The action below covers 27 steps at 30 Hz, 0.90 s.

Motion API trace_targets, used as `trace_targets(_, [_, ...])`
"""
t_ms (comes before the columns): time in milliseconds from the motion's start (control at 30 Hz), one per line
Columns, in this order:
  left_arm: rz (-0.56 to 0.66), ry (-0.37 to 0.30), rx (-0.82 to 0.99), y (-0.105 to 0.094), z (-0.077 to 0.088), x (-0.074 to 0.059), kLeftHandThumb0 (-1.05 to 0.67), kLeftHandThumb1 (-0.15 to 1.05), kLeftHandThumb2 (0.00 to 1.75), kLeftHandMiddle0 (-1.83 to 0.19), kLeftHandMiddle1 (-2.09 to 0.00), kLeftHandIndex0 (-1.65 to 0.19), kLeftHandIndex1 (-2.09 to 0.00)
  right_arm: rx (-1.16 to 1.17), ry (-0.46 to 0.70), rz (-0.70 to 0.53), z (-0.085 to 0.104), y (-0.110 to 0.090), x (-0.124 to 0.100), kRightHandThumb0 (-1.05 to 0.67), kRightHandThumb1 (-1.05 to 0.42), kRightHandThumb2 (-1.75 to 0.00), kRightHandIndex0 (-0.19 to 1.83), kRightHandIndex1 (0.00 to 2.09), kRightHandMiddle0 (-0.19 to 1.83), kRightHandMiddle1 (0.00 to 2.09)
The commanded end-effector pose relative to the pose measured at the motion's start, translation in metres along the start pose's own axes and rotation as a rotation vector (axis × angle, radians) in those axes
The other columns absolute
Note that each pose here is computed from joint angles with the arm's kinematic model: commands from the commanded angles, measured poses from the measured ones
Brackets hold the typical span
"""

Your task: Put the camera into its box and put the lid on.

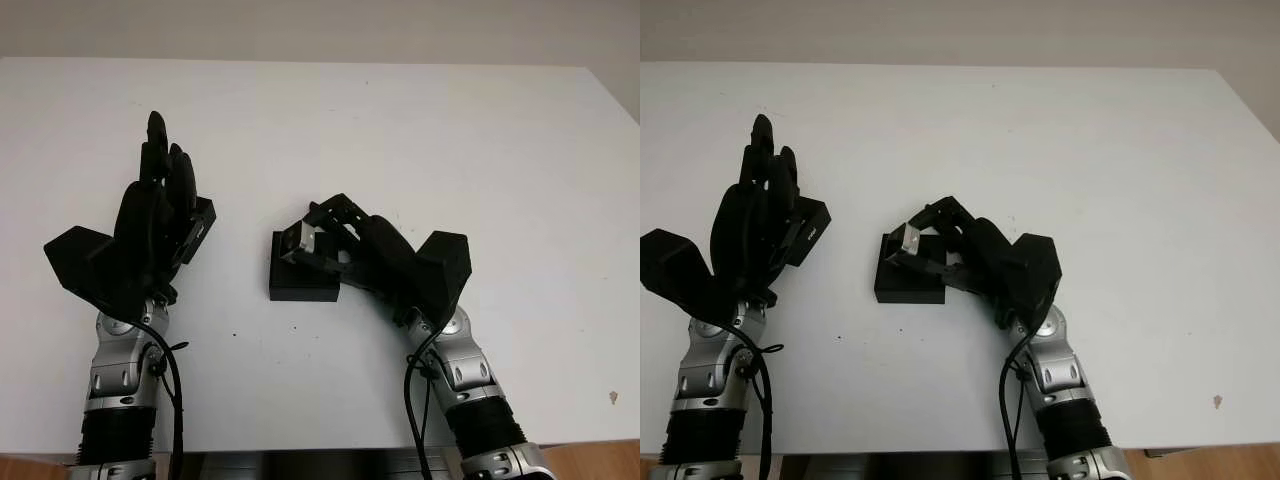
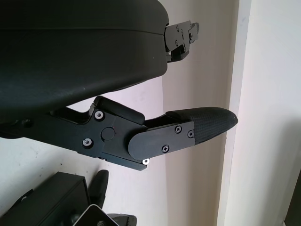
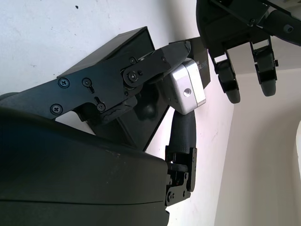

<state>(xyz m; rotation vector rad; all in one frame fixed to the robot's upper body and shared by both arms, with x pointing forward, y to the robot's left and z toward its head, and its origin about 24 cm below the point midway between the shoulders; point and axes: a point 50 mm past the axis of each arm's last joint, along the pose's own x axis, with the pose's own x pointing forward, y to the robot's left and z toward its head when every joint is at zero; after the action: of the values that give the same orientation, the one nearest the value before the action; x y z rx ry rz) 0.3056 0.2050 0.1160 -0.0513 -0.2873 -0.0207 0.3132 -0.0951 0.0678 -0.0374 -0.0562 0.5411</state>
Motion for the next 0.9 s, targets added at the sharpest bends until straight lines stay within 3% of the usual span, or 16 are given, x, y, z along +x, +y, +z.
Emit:
trace_targets(0, [-0.009,-0.016,0.01,-0.002,0.004,0.002,-0.77,1.05,0.63,0.19,0.0,0.19,0.0,-0.006,0.018,0.002,-0.006,0.0,0.0,-0.45,-1.03,-0.05,0.06,0.04,0.19,1.89])
trace_targets(867, [-0.006,-0.025,0.003,-0.003,0.006,0.0,-0.75,1.05,0.63,0.19,0.0,0.19,0.0,-0.179,0.044,0.005,-0.019,-0.003,-0.003,-0.47,-1.01,-0.05,0.07,0.04,0.21,1.87])
